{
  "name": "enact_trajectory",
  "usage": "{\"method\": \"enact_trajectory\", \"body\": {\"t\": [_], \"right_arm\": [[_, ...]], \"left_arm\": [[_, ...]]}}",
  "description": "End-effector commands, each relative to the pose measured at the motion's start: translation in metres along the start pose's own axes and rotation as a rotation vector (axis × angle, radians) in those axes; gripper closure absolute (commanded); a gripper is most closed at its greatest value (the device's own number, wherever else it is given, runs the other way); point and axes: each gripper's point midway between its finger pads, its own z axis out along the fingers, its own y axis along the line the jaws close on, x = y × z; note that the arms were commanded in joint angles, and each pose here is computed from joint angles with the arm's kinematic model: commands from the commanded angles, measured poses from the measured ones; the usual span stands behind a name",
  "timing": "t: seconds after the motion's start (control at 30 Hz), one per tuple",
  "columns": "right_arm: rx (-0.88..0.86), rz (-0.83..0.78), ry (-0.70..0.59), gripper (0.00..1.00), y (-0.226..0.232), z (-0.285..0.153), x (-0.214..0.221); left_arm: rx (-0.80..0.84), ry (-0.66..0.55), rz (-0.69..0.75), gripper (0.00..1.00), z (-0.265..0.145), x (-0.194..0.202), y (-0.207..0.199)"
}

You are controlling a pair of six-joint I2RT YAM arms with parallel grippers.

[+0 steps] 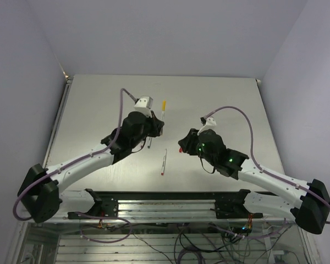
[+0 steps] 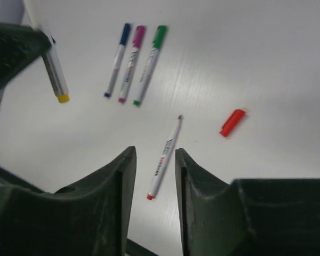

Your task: Insert the pens into the pen caps

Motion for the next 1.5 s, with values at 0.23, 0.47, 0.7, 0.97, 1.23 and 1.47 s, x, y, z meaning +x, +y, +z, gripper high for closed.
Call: {"method": "enact_trajectory", "body": {"t": [0.23, 0.47, 0.7, 0.97, 1.23, 1.47], "right_arm": [[0.345, 0.016, -0.221, 0.30, -0.058, -0.027, -0.052], [0.434, 0.019, -0.228, 0.35, -0.071, -0.034, -0.055], [0.383, 0.062, -0.230, 0.44, -0.068, -0.035, -0.050], [0.353, 0.031, -0.234, 0.43, -0.063, -0.038, -0.054], [0.360, 0.008, -0.211, 0.42, -0.063, -0.031, -0.050], [0.349, 0.015, -0.239, 0.40, -0.063, -0.035, -0.054]], "left_arm": [[-0.345, 0.397, 0.120, 0.93, 0.029, 0.102, 0.077], [-0.417, 0.446, 0.135, 0.93, 0.048, 0.117, 0.089], [-0.490, 0.478, 0.134, 0.93, 0.064, 0.127, 0.106], [-0.540, 0.519, 0.155, 0.91, 0.069, 0.141, 0.122], [-0.544, 0.544, 0.153, 0.85, 0.070, 0.152, 0.127], [-0.556, 0.558, 0.163, 0.69, 0.071, 0.156, 0.132]]}}
